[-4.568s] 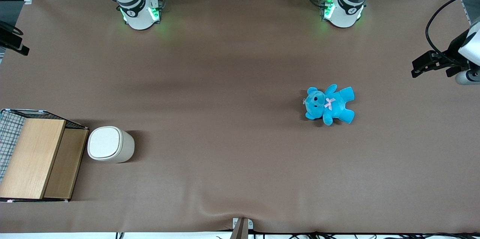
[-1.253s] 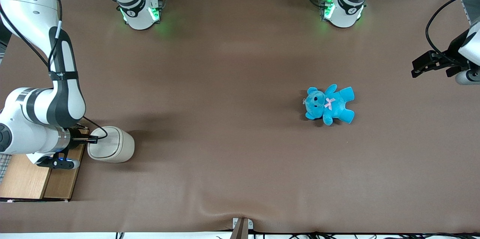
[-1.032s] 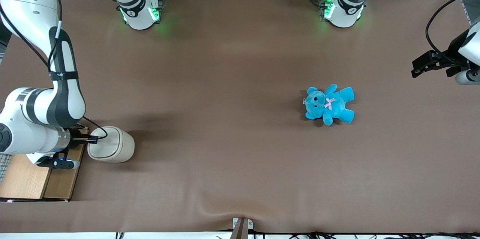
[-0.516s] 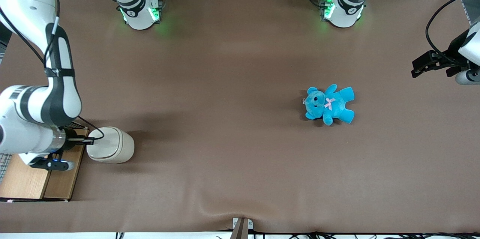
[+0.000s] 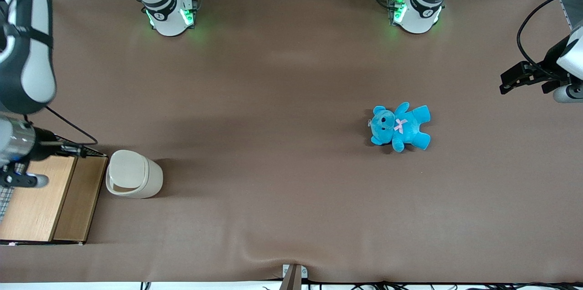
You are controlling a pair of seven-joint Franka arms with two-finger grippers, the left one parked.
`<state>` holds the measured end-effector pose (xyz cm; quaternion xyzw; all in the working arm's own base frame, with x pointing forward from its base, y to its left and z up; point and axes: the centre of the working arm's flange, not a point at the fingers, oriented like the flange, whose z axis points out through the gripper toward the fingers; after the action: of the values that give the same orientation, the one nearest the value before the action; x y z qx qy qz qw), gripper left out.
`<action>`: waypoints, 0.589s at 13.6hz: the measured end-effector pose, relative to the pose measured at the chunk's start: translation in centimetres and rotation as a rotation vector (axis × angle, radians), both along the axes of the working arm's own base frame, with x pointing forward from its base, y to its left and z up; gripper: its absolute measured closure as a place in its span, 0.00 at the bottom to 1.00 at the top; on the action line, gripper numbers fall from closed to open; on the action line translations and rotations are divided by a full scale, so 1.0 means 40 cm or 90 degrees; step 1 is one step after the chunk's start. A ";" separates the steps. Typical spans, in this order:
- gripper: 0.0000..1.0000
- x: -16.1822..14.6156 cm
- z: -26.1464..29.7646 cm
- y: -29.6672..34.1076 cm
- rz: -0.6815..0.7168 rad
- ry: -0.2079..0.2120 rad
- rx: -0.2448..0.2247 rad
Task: Open trash can with right arm
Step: 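Lift the right gripper up and away from the opened trash can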
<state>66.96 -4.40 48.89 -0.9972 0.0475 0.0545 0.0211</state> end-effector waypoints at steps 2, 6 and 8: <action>0.99 -0.039 0.062 -0.007 -0.002 0.013 0.004; 0.99 -0.148 0.234 -0.013 -0.002 0.025 0.016; 0.99 -0.215 0.335 -0.014 0.000 0.012 0.017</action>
<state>58.37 -4.95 62.29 -0.9963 0.0466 0.0643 0.0340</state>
